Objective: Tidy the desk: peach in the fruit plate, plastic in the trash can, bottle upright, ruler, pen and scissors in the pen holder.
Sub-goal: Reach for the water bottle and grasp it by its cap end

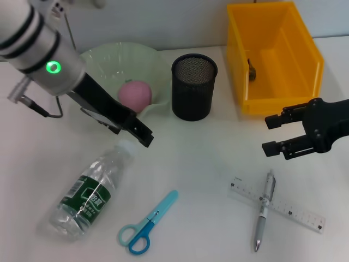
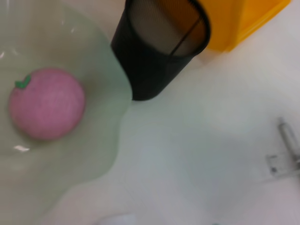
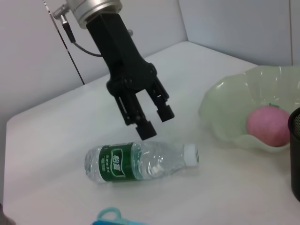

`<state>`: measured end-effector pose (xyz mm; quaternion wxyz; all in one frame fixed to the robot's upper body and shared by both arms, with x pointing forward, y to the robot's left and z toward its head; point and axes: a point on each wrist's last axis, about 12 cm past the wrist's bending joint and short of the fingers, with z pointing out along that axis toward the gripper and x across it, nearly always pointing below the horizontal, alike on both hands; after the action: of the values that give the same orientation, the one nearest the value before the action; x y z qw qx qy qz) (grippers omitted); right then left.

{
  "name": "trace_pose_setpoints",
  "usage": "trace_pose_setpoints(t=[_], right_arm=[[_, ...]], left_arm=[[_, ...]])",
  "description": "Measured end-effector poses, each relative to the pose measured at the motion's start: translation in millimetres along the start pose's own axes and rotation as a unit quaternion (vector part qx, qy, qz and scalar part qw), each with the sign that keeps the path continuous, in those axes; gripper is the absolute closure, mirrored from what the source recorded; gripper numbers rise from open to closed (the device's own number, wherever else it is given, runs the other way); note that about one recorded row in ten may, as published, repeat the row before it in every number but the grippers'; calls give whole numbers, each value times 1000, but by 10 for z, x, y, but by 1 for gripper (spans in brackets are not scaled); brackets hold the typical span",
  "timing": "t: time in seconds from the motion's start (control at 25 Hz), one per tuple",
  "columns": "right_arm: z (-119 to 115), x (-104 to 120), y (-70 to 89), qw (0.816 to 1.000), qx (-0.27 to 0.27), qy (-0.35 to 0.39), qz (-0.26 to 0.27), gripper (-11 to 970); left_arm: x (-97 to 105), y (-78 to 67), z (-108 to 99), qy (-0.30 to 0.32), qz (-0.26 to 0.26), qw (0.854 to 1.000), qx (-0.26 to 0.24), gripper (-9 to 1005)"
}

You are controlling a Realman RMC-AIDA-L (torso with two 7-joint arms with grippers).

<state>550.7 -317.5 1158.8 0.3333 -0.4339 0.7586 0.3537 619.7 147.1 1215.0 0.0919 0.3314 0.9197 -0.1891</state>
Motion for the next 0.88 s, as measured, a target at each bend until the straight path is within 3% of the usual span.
trace_pose_setpoints(t=[0.16, 0.44, 0.88], right_arm=[[6, 4, -3, 1000, -1, 5, -7, 199], [10, 11, -5, 1000, -1, 9, -10, 199], [30, 14, -9, 1000, 0, 20, -11, 199]], left_arm=[[-66, -38, 88, 5, -11, 1000, -14, 251], [-108, 22, 241, 21, -39, 998, -55, 252], [-115, 66, 304, 12, -46, 997, -61, 254]])
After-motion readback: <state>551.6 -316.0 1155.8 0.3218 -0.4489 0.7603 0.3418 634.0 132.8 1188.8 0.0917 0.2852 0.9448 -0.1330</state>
